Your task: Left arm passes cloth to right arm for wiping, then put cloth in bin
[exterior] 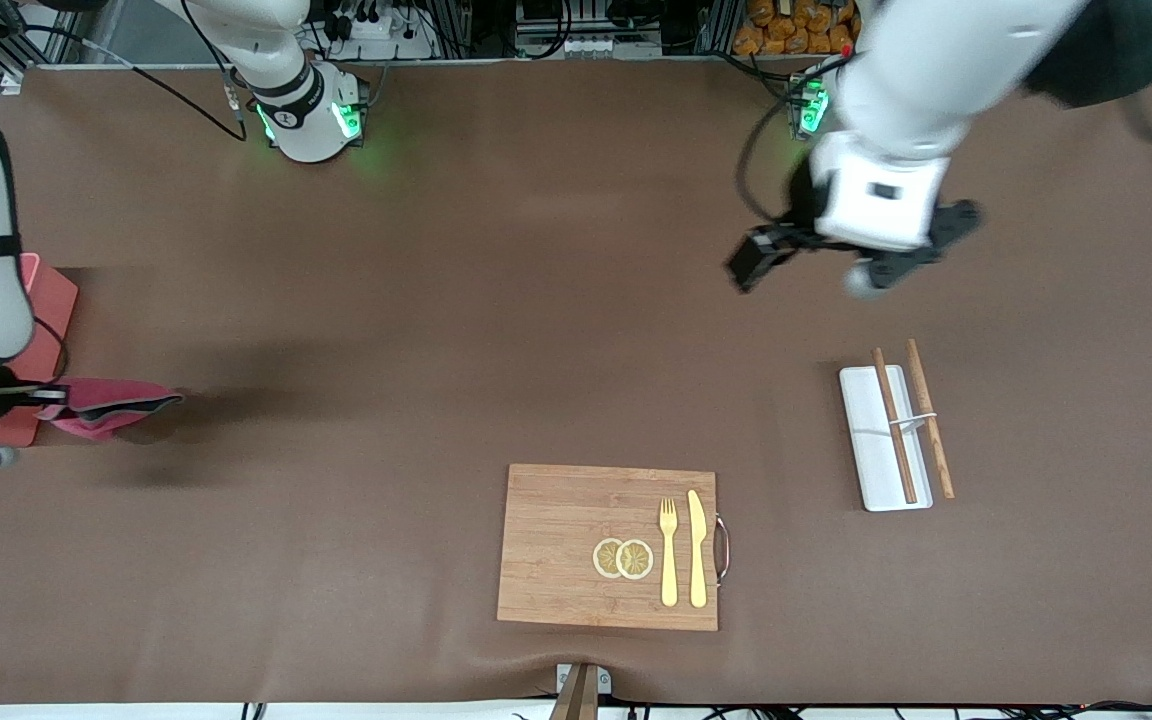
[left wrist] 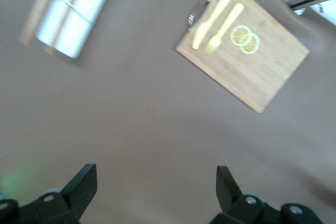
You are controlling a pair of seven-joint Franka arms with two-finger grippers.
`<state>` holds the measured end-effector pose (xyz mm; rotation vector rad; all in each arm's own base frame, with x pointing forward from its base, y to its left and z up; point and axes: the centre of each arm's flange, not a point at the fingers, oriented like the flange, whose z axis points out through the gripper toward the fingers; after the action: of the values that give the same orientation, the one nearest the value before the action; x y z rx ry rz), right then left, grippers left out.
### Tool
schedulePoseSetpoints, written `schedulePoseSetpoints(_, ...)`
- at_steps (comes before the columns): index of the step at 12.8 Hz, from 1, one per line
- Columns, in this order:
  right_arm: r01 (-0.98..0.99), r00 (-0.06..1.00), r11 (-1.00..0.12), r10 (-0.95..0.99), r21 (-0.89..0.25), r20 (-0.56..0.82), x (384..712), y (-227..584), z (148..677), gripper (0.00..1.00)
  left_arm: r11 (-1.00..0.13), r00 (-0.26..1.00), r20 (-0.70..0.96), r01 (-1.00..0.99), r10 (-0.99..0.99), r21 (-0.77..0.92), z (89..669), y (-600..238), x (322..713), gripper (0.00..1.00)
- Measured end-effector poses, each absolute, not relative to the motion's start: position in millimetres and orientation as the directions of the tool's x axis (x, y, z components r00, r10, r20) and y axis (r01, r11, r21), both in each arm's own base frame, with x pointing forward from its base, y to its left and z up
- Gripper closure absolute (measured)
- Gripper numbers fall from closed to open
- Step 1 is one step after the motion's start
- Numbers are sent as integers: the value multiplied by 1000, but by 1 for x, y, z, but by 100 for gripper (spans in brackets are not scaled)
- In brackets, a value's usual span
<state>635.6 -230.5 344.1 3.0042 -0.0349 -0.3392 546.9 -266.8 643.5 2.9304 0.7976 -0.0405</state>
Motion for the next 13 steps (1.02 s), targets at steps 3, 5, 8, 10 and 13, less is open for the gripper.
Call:
schedulePoseSetpoints(3, 10, 980, -991, -17, 137, -197, 641, -236, 347, 98, -900, 903, -45, 430, 428, 69, 660, -193, 552, 0)
schedulePoseSetpoints(5, 16, 979, -991, -12, 132, -206, 644, -239, 322, 98, -923, 925, -36, 380, 378, 65, 664, -158, 552, 0)
schedulePoseSetpoints(8, 42, 978, -992, 16, 119, -210, 649, -240, 281, 98, -949, 949, -44, 313, 311, 47, 666, -133, 546, 0)
schedulePoseSetpoints(10, 86, 976, -994, 69, 74, -206, 664, -195, 269, 98, -958, 958, -51, 285, 284, 29, 665, -123, 539, 0)
schedulePoseSetpoints(13, 113, 974, -994, 112, -5, -197, 686, -61, 262, 98, -970, 969, -56, 244, 242, 19, 663, -96, 533, 0)
